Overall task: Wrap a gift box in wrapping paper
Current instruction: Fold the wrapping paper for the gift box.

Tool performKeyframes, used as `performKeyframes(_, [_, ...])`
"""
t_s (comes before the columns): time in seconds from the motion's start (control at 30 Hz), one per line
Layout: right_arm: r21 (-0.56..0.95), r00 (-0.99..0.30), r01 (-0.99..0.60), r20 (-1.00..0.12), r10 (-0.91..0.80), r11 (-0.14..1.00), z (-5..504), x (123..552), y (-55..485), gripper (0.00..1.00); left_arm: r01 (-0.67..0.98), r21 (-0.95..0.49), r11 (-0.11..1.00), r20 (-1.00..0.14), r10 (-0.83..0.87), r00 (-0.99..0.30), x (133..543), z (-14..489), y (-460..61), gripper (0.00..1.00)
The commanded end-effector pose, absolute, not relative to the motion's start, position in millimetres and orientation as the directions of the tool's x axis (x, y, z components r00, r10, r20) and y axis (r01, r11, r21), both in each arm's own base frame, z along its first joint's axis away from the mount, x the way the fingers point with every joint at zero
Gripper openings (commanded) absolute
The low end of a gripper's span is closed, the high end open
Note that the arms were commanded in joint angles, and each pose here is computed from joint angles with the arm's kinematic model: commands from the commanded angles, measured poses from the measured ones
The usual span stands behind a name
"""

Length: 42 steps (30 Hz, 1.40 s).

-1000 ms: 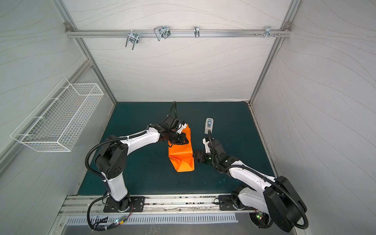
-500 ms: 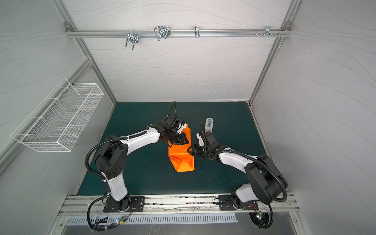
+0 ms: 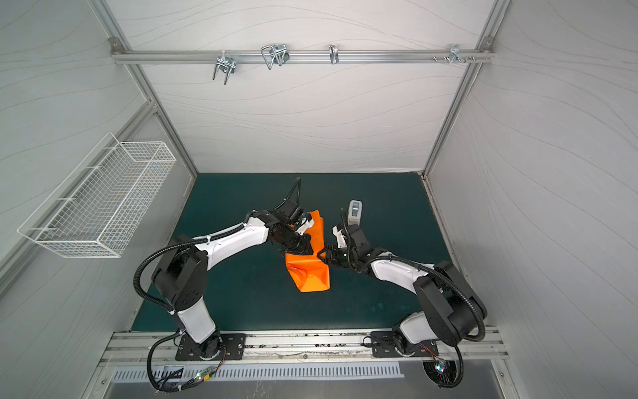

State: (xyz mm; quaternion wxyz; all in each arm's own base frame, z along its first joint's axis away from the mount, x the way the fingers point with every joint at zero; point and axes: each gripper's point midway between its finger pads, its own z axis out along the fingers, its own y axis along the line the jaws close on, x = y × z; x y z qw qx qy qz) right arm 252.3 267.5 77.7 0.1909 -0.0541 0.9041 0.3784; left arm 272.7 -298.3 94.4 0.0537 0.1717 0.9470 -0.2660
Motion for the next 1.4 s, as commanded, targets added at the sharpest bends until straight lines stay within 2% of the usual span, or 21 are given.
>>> performKeyframes(0.0, [0.642, -0.935, -0.208, -0.353, 0.044, 0.738, 62, 246, 257, 0.54, 0.402, -0.460, 0.791, -0.171, 0.365, -0.915, 254, 89, -294, 0.16])
performKeyframes(0.3, [0.637, -0.921, -0.282, -0.388, -0.018, 0.718, 68, 234, 255, 0.52, 0.405, -0.441, 0.801, -0.151, 0.379, -0.913, 251, 76, -297, 0.16])
performKeyframes(0.53, [0.637, -0.885, -0.380, -0.461, -0.064, 0.671, 84, 221, 253, 0.60, 0.395, -0.428, 0.813, -0.133, 0.376, -0.917, 250, 69, -293, 0.16])
performKeyframes(0.7, [0.611, -0.878, -0.415, -0.464, -0.120, 0.675, 81, 222, 258, 0.61, 0.389, -0.435, 0.812, -0.135, 0.368, -0.920, 252, 69, -297, 0.16])
performKeyframes(1.1, [0.578, -0.883, -0.428, -0.430, -0.187, 0.695, 66, 226, 273, 0.49, 0.385, -0.439, 0.812, -0.138, 0.362, -0.922, 254, 71, -298, 0.16])
performKeyframes(1.37, [0.529, -0.874, -0.433, -0.446, -0.196, 0.730, 69, 229, 277, 0.34, 0.384, -0.440, 0.812, -0.138, 0.362, -0.922, 254, 70, -299, 0.15])
